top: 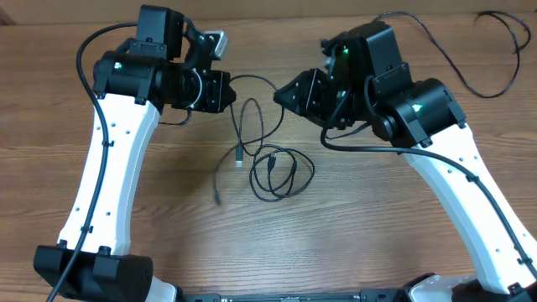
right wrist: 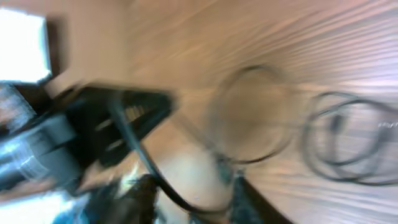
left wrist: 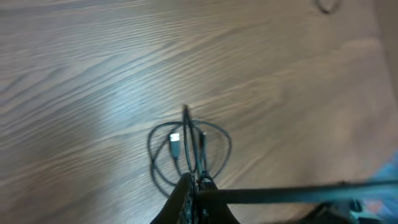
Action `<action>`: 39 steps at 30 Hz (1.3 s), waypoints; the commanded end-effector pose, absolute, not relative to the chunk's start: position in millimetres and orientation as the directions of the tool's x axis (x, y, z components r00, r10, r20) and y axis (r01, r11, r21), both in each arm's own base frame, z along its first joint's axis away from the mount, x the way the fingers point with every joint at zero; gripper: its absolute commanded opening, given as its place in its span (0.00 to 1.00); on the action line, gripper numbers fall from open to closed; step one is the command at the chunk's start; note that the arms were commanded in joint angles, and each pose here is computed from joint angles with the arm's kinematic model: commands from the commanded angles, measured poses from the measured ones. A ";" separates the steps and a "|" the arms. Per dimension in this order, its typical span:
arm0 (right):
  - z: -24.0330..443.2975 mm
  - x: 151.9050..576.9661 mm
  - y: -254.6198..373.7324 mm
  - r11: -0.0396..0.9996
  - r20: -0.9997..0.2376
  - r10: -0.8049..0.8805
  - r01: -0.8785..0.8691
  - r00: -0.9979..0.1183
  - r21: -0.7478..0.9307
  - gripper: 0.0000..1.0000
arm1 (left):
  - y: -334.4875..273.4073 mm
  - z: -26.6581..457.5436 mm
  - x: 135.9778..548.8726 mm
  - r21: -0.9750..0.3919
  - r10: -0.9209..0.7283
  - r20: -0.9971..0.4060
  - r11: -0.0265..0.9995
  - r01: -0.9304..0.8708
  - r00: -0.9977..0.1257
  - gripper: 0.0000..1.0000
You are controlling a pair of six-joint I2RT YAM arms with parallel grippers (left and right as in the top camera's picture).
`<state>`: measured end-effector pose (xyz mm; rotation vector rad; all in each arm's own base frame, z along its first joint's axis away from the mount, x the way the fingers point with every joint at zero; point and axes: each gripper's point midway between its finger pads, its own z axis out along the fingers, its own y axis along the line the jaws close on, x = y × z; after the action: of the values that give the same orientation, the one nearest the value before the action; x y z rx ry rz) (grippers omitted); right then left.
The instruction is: Untangle cables
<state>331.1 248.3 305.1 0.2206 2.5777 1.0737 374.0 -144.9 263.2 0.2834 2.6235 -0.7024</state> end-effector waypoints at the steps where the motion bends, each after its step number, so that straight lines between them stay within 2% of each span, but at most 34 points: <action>1: 305.7 349.6 215.8 0.810 -0.395 0.331 0.043 -0.857 0.585 0.58 | -133.7 267.5 376.9 -0.414 0.003 -0.428 0.889 0.199 -0.904 0.04; 5: 296.1 336.6 221.5 0.804 -0.329 0.298 0.050 -0.896 0.592 0.67 | -124.9 278.3 378.5 -0.410 -0.089 -0.434 0.905 0.109 -0.897 0.04; 9: 288.4 325.1 227.9 0.813 -0.299 0.237 0.020 -0.924 0.582 0.77 | -126.9 296.0 376.2 -0.464 -0.171 -0.430 0.884 0.054 -0.886 0.04; 16: 282.4 318.9 229.9 0.817 -0.270 0.213 0.019 -0.939 0.577 0.77 | -134.8 325.3 368.5 -0.549 -0.243 -0.429 0.835 0.038 -0.870 0.04; 21: 284.6 310.9 242.5 0.809 -0.278 0.157 -0.038 -0.948 0.587 0.76 | -141.6 328.7 362.8 -0.629 -0.336 -0.333 0.775 -0.058 -0.881 0.04; 27: 286.2 307.0 257.1 0.809 -0.333 0.078 -0.136 -0.940 0.572 0.76 | -168.4 346.6 351.8 -0.753 -0.302 -0.257 0.659 -0.006 -0.918 0.04; 32: 285.2 304.2 257.2 0.808 -0.326 0.066 -0.141 -0.943 0.572 0.73 | -171.0 348.3 350.1 -0.778 -0.337 -0.197 0.625 -0.063 -0.921 0.04; 35: 288.2 296.7 264.4 0.778 -0.362 -0.041 -0.257 -0.931 0.573 0.72 | -171.3 348.9 350.4 -0.793 -0.382 -0.139 0.596 -0.129 -0.913 0.04; 39: 287.1 294.0 264.2 0.773 -0.383 -0.092 -0.308 -0.919 0.554 0.70 | -171.5 349.1 350.2 -0.797 -0.401 -0.112 0.582 -0.159 -0.909 0.04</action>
<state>295.4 258.8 278.5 -0.1770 2.6769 0.8887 355.0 -168.5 331.2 -0.4175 2.5716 -1.1649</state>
